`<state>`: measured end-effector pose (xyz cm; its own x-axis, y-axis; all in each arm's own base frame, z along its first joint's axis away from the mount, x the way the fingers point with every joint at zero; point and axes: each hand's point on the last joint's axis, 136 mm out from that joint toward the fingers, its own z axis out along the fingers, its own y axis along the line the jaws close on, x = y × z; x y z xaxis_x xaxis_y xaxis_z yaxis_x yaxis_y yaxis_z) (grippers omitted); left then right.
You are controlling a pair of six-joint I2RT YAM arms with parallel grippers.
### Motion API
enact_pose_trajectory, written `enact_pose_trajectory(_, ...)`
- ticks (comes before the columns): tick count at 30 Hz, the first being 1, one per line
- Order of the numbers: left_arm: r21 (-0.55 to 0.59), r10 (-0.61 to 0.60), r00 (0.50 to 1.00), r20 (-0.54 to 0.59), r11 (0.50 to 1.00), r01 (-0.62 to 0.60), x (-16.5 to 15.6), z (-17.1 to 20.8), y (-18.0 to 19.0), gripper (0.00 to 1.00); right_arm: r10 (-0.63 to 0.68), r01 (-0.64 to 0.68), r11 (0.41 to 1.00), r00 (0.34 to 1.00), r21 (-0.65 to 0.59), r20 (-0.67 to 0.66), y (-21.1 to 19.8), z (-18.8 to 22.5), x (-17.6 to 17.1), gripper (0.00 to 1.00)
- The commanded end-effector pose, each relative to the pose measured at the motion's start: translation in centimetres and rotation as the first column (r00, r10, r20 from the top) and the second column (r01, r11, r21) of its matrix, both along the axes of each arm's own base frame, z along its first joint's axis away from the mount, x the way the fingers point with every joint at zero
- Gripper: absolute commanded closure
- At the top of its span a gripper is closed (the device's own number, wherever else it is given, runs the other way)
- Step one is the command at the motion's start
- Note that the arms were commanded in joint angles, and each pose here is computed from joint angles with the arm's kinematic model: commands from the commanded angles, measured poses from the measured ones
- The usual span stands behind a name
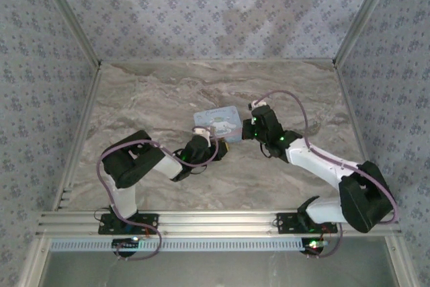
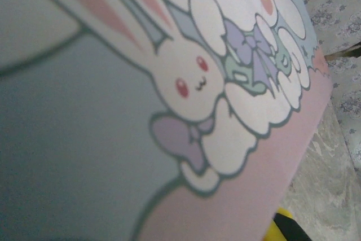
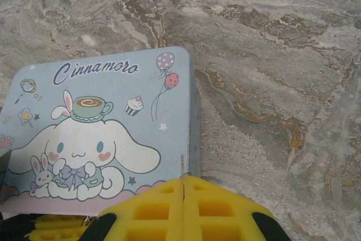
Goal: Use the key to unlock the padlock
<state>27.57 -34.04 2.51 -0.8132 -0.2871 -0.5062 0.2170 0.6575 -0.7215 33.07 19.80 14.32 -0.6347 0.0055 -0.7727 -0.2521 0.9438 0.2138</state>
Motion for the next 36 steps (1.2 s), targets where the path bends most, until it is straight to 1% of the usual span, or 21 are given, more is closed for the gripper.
enact_pose_trajectory(1, 0.349, 0.130, 0.909, -0.397, 0.937, 0.019, -6.5, -11.8, 8.1, 0.99, 0.012, -0.012, 1.000, 1.000, 0.008, 0.016, -0.2, 0.8, -0.8, 1.00)
enact_pose_trajectory(4, 0.313, 0.085, 0.900, -0.428, 0.948, 0.060, -6.7, -11.2, 7.2, 1.00, 0.031, -0.032, 0.998, 0.999, 0.045, 0.030, -0.2, 1.7, -1.7, 1.00)
enact_pose_trajectory(6, 0.299, 0.065, 0.892, -0.447, 0.951, 0.080, -6.8, -10.3, 6.6, 1.00, 0.077, -0.081, 0.993, 0.996, 0.082, 0.051, -0.1, 2.3, -2.7, 1.00)
enact_pose_trajectory(9, 0.286, 0.031, 0.892, -0.451, 0.952, 0.112, -6.6, -8.6, 5.9, 1.00, 0.108, -0.120, 0.978, 0.991, 0.173, 0.080, -0.3, 3.6, -4.0, 1.00)
enact_pose_trajectory(14, 0.283, -0.024, 0.903, -0.428, 0.946, 0.159, -5.6, -5.3, 5.0, 1.00, 0.164, -0.200, 0.906, 0.978, 0.373, 0.125, -0.8, 5.5, -5.9, 1.00)
enact_pose_trajectory(16, 0.271, -0.035, 0.908, -0.417, 0.949, 0.161, -5.0, -4.0, 4.8, 1.00, 0.195, -0.234, 0.876, 0.971, 0.423, 0.135, -0.7, 5.7, -6.7, 1.00)
enact_pose_trajectory(18, 0.261, -0.042, 0.911, -0.411, 0.952, 0.162, -4.6, -3.2, 4.8, 1.00, 0.214, -0.253, 0.858, 0.967, 0.446, 0.137, -0.6, 5.7, -7.3, 1.00)
enact_pose_trajectory(22, 0.240, -0.057, 0.917, -0.395, 0.957, 0.163, -4.0, -1.5, 4.8, 1.00, 0.214, -0.254, 0.818, 0.967, 0.516, 0.137, -0.6, 5.4, -8.1, 1.00)
enact_pose_trajectory(24, 0.212, -0.076, 0.918, -0.390, 0.963, 0.169, -3.8, -0.7, 4.5, 1.00, 0.213, -0.251, 0.798, 0.968, 0.547, 0.134, -0.5, 5.2, -8.3, 1.00)
enact_pose_trajectory(28, 0.179, -0.099, 0.919, -0.381, 0.968, 0.179, -3.4, 0.9, 3.9, 1.00, 0.187, -0.219, 0.754, 0.975, 0.619, 0.117, -0.6, 4.2, -8.5, 1.00)
enact_pose_trajectory(36, 0.116, -0.106, 0.925, -0.366, 0.981, 0.158, -2.3, 2.8, 3.4, 1.00, 0.178, -0.191, 0.710, 0.980, 0.678, 0.090, 0.0, 2.8, -8.7, 1.00)
